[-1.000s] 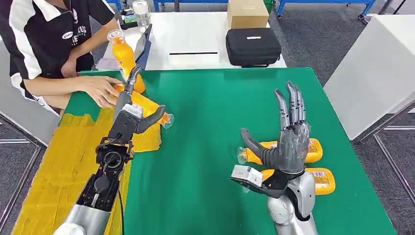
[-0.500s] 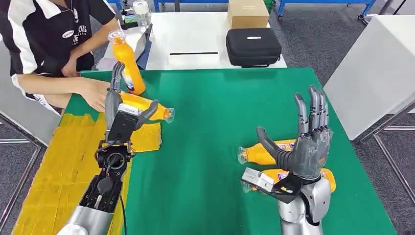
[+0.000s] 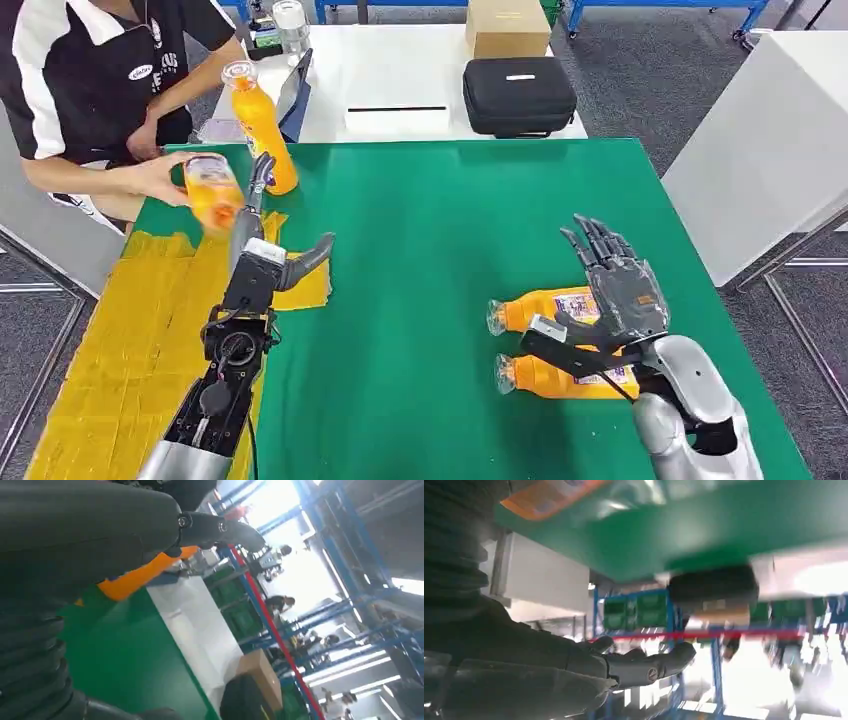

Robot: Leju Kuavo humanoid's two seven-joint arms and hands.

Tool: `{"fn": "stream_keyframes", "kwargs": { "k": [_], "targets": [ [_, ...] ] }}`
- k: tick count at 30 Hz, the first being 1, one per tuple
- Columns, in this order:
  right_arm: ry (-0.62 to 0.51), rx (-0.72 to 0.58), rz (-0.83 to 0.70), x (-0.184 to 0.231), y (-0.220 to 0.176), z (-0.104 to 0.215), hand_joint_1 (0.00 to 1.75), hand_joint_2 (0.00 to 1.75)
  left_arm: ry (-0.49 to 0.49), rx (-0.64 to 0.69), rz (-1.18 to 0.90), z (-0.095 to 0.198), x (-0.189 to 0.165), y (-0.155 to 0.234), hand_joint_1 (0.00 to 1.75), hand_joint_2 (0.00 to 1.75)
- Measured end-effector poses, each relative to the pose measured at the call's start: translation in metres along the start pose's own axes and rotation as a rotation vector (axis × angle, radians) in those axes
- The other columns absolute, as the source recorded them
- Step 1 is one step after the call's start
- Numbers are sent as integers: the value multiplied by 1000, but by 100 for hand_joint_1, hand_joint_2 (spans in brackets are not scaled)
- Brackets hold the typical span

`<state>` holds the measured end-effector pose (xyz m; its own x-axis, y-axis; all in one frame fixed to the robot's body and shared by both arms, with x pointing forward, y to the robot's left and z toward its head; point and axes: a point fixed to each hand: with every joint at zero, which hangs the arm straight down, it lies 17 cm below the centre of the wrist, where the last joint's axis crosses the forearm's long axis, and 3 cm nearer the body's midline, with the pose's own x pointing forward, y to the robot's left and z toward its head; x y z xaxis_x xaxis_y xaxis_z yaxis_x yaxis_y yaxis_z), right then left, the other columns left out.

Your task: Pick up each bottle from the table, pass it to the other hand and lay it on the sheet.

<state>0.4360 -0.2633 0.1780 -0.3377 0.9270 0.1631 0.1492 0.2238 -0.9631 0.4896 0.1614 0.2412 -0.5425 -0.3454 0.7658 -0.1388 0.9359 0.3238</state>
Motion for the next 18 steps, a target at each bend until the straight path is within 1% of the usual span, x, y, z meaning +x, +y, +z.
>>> {"fn": "stream_keyframes", "kwargs": {
  "k": [2, 6, 12, 18],
  "targets": [
    [5, 63, 19, -18, 12, 4, 0, 175, 11, -6, 20, 1, -2, -2, 0, 175],
    [29, 126, 40, -47, 28, 9, 0, 175, 26, -18, 50, 0, -6, -5, 0, 175],
    [73, 190, 50, -63, 54, 19, 0, 175, 51, -31, 76, 0, -14, -10, 0, 175],
    [115, 238, 75, -79, 71, 22, 0, 175, 79, -35, 96, -4, -23, -14, 0, 175]
  ]
}}
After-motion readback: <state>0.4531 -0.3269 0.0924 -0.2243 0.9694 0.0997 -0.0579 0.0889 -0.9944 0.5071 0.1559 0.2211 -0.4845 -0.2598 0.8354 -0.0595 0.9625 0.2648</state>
